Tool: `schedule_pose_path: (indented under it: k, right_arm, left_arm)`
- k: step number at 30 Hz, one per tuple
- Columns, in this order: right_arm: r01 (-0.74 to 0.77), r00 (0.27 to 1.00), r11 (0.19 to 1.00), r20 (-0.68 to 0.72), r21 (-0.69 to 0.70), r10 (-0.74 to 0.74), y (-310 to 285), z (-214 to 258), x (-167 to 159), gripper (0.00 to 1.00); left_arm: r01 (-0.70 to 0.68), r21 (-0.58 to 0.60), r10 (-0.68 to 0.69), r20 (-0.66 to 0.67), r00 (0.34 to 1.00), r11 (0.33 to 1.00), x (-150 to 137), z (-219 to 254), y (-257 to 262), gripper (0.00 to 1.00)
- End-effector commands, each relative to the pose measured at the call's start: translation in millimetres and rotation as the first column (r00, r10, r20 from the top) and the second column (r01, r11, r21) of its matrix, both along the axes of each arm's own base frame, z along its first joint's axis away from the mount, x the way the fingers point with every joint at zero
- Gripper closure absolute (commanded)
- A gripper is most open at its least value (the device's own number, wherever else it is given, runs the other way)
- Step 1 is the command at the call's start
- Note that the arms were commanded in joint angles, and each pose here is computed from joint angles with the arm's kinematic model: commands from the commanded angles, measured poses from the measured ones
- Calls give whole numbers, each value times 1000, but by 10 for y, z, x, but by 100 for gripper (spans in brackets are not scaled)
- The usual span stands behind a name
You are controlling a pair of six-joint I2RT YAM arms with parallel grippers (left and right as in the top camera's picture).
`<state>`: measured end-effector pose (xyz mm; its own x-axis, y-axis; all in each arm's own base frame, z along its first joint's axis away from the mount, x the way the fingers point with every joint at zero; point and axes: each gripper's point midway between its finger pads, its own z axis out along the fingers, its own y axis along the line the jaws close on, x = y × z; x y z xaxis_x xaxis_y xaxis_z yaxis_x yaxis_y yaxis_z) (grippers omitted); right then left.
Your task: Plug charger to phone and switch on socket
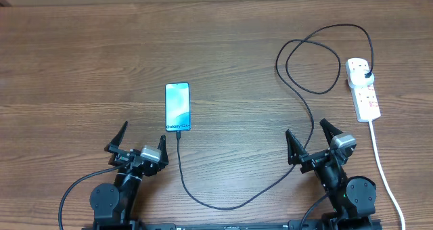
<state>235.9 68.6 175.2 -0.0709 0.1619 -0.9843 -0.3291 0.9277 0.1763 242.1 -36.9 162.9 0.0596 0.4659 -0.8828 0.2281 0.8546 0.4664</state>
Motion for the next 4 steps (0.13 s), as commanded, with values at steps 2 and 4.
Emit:
schedule_pose_path:
  k: [2,4]
  right_arm:
    - [6,1000,1000,5,3,-7,-15,-15,3,0]
    - [6,1000,1000,5,3,-7,-15,-15,3,0]
  left_arm:
    - [-5,-10,6,3,1000,1000,0,-5,8,1]
    - [-5,-10,6,3,1000,1000,0,-5,8,0]
